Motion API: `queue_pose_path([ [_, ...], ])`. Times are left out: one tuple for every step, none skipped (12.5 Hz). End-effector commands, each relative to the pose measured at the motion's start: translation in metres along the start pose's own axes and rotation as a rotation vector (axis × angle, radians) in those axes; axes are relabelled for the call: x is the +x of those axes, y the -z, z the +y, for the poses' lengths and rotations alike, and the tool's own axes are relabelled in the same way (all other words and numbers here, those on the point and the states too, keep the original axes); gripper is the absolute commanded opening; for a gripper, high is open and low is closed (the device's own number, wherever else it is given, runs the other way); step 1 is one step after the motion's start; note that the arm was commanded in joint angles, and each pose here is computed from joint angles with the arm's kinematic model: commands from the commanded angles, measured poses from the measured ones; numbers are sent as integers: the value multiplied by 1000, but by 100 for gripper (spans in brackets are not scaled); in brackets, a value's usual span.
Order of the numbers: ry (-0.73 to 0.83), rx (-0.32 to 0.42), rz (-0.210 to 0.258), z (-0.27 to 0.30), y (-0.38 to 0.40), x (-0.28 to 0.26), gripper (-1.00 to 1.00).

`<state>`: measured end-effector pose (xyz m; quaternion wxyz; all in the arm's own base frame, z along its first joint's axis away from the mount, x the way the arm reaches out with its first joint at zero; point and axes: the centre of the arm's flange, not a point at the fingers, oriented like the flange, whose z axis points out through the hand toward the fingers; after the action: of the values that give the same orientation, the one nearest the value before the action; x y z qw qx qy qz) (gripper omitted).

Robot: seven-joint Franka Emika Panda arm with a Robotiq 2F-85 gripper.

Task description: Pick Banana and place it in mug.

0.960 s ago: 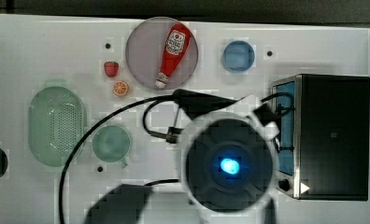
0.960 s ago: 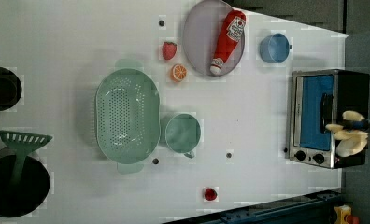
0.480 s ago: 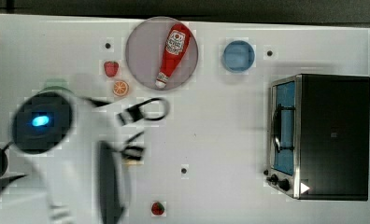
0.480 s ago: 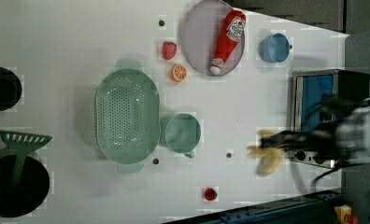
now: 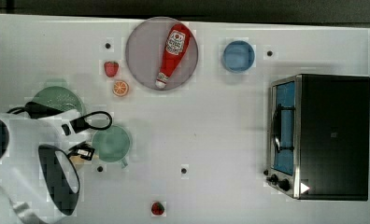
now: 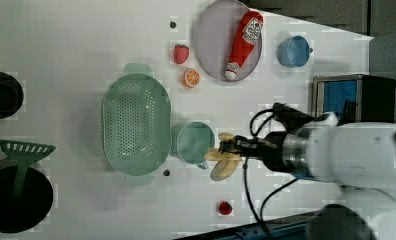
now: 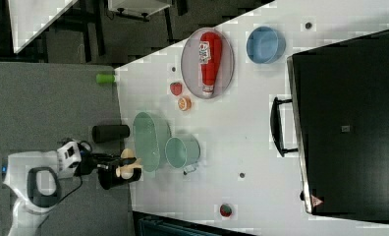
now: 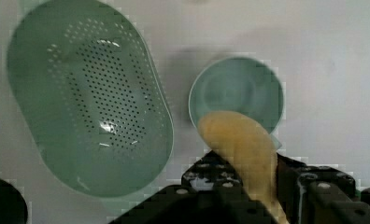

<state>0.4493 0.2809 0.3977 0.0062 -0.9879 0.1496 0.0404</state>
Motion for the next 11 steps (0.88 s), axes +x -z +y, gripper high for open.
queue_pose_path([
  [-190,6,-12,25,-52,16,-38],
  [-196,14,-12,27,-67,16,-38],
  [-199,24,-9,29,-81,15,-38],
  [-200,30,-11,31,-94,14,-38],
  [-202,38,-11,33,-104,14,-38],
  [-205,43,-13,34,-112,14,-38],
  [-206,40,-23,35,-122,13,-34],
  [-209,47,-24,35,-128,14,-15],
  [-209,54,-24,34,-133,15,7],
  [-203,63,-20,31,-134,14,30],
  [-203,73,-10,30,-131,15,52],
])
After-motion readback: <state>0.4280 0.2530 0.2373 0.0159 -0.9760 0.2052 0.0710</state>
